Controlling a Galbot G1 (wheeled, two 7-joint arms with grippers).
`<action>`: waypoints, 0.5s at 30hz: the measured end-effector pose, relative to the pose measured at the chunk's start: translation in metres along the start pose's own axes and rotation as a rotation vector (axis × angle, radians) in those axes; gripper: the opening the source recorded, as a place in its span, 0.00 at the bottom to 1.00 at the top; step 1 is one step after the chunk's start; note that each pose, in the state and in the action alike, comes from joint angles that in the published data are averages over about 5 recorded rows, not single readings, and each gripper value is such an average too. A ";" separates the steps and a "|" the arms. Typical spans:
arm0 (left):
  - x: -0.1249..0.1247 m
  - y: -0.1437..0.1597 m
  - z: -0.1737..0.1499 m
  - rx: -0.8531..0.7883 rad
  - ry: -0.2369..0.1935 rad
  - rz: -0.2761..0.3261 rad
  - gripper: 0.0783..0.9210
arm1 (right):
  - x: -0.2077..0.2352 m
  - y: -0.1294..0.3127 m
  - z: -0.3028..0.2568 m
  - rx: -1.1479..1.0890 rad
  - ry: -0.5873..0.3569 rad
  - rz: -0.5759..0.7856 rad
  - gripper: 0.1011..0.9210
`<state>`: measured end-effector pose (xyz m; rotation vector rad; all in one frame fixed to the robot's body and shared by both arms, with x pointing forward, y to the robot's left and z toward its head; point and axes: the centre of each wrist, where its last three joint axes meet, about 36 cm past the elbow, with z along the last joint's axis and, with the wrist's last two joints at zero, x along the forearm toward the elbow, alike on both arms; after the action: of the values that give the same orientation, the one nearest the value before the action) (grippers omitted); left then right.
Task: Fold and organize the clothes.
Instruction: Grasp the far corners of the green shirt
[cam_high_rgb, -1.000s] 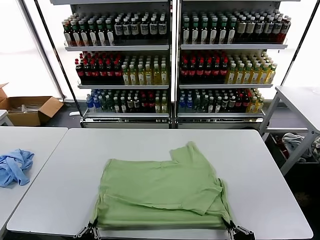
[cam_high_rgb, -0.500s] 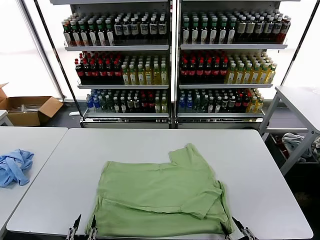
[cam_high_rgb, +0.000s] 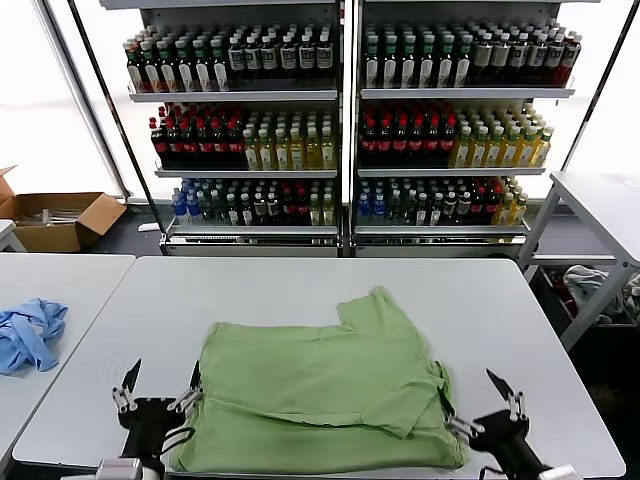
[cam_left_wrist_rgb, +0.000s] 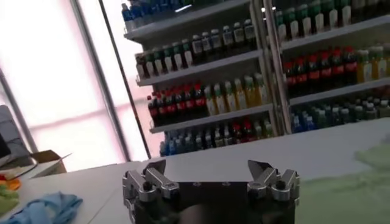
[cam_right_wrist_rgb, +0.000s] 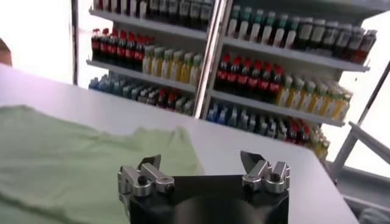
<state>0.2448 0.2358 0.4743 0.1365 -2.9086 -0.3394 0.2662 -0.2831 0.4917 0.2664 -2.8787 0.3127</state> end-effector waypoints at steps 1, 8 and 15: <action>-0.006 0.001 0.000 0.007 -0.003 0.013 0.88 | -0.011 -0.003 -0.001 -0.008 -0.010 0.000 0.88; -0.053 0.007 0.002 0.044 0.003 0.112 0.88 | -0.098 -0.019 -0.006 -0.072 -0.058 -0.008 0.88; -0.099 0.017 0.005 0.066 0.053 0.225 0.88 | -0.181 -0.021 -0.013 -0.113 -0.022 -0.058 0.88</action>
<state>0.3387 0.2642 0.4546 -0.1686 -2.8452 -0.1984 0.4464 -0.2727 0.4631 0.3341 -2.8907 0.1363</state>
